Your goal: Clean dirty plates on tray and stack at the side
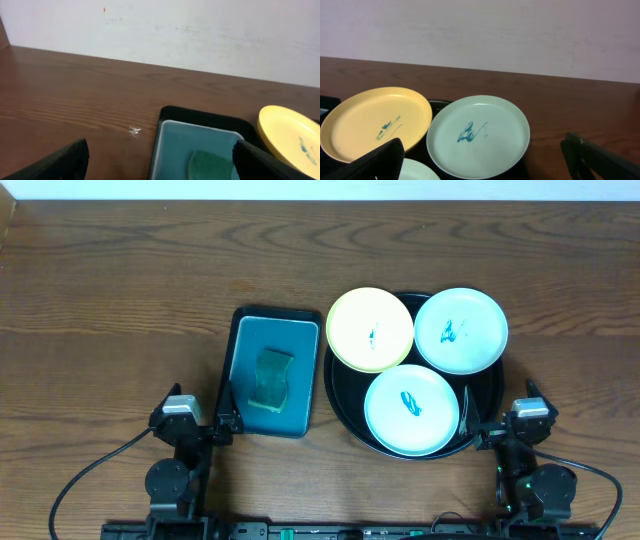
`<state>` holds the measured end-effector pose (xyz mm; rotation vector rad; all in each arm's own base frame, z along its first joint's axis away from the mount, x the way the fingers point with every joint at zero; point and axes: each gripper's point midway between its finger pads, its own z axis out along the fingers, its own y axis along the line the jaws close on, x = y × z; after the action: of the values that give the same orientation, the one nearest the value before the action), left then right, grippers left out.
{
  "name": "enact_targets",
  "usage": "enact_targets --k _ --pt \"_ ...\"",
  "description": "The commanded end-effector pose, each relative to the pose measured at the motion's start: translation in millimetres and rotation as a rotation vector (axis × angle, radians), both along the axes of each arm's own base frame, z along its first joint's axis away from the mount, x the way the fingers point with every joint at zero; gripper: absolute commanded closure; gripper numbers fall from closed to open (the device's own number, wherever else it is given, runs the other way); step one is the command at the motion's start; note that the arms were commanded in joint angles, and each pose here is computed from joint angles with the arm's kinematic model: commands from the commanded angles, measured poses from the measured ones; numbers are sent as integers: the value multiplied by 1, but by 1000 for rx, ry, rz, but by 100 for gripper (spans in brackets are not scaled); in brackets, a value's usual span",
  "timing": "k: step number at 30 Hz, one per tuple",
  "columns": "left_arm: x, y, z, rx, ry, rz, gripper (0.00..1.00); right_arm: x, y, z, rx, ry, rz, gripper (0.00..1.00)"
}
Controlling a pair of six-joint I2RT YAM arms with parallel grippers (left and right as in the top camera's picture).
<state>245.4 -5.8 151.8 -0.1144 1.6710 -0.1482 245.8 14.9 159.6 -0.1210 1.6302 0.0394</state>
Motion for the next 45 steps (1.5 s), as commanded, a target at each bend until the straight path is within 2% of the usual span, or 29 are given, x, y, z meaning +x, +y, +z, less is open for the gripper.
enact_targets --k 1,11,19,27,39,45 --pt "-1 -3 -14 -80 49 -3 8 0 0 -2 70 15 -5 1" --pt "-3 -2 -1 -100 65 0 8 1 2 -17 244 113 -18 1" --pt "-2 -3 5 -98 218 3 8 -5 3 -19 247 311 -35 1" --pt "11 -18 12 -122 438 -69 8 -6 3 -10 249 502 -57 1" --pt "21 -22 16 -141 908 -55 8 -5 11 -22 234 899 -41 1" --pt "24 -22 19 -142 1052 -46 8 1 13 -10 215 981 -26 1"
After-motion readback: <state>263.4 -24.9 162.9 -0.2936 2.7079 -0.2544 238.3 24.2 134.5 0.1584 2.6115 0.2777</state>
